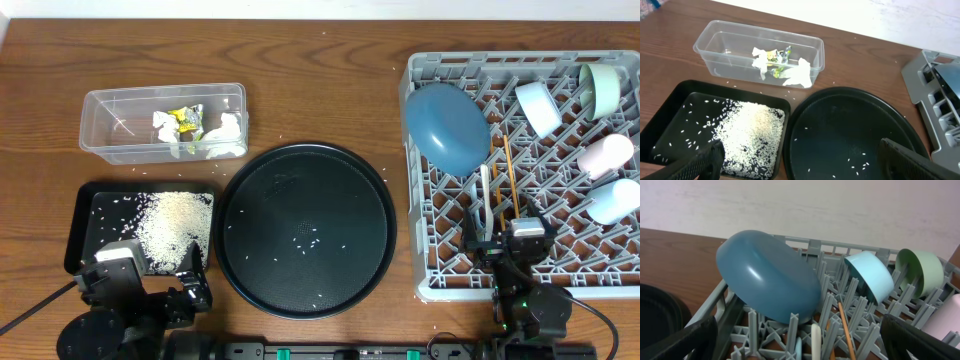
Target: Sort waste into correct bins and load items into the dishwasher rack
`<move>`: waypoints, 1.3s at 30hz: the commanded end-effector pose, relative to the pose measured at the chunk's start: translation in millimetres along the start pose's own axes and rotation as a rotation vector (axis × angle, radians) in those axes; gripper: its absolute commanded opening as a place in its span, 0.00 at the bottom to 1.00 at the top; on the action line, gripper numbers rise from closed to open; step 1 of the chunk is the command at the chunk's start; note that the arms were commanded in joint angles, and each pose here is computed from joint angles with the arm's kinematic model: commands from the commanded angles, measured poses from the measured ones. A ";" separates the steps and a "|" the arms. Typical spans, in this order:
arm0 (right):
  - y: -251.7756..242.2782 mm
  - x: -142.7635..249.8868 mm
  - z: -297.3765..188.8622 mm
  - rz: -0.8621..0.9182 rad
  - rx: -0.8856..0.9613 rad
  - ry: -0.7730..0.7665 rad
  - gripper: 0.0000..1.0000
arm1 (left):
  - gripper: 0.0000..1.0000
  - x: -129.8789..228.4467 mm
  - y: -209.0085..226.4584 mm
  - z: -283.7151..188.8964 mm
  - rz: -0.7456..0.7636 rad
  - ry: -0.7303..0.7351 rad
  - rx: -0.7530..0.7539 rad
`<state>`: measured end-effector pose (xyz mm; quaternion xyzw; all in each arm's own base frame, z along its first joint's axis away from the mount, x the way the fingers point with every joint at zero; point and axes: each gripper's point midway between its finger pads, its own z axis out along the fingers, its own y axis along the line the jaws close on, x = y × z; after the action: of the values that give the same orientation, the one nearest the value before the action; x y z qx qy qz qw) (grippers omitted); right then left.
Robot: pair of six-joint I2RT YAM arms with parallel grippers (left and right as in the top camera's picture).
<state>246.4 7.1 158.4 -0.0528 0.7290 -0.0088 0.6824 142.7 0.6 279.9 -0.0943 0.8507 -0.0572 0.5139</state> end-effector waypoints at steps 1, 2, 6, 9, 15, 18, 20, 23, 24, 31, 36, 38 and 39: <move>2.4 -0.5 -0.3 -0.015 -0.009 -0.003 0.99 | 0.98 2.2 7.6 2.5 -0.014 -0.004 -0.041; 2.4 -0.5 -0.3 -0.015 -0.009 -0.003 0.99 | 0.98 3.6 7.4 2.8 -0.014 -0.002 -0.038; 2.4 -0.5 -0.3 -0.015 -0.009 -0.003 0.99 | 0.98 18.4 10.8 11.7 -0.014 0.000 -0.040; 2.4 -0.5 -0.3 -0.015 -0.009 -0.004 0.99 | 0.98 35.2 14.1 30.2 -0.015 -0.013 -0.037; 2.4 -0.5 -0.3 -0.015 -0.009 -0.004 0.99 | 0.98 57.7 17.6 77.9 -0.022 -0.107 -0.015; 2.4 -0.5 -0.3 -0.015 -0.009 -0.003 0.99 | 0.98 58.1 16.6 96.6 -0.028 -0.178 0.003; 2.4 -0.5 -0.3 -0.015 -0.009 -0.003 0.99 | 0.98 54.7 15.2 106.6 -0.033 -0.231 0.017; 2.4 -0.5 -0.3 -0.015 -0.009 -0.003 0.99 | 0.98 43.1 12.6 116.4 0.001 -0.326 0.030; 2.4 -0.5 -0.3 -0.015 -0.009 -0.003 0.99 | 0.98 36.7 13.6 117.6 0.015 -0.370 0.021; 2.4 -0.5 -0.3 -0.015 -0.009 -0.003 0.99 | 0.98 14.7 12.2 121.3 0.128 -0.587 0.005; 2.4 -0.5 -0.3 -0.015 -0.009 -0.004 0.99 | 0.98 42.7 9.9 140.3 0.149 -0.490 0.036; 2.4 -0.5 -0.3 -0.015 -0.009 -0.004 0.99 | 0.98 56.0 12.3 147.0 0.155 -0.429 0.030; 2.4 -0.5 -0.3 -0.015 -0.009 -0.003 0.99 | 0.98 63.8 13.3 150.4 0.155 -0.394 0.029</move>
<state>246.3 7.1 158.6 -0.0527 0.7288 -0.0090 0.6827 246.4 1.2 160.3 -0.0425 0.7269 -0.0137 0.6853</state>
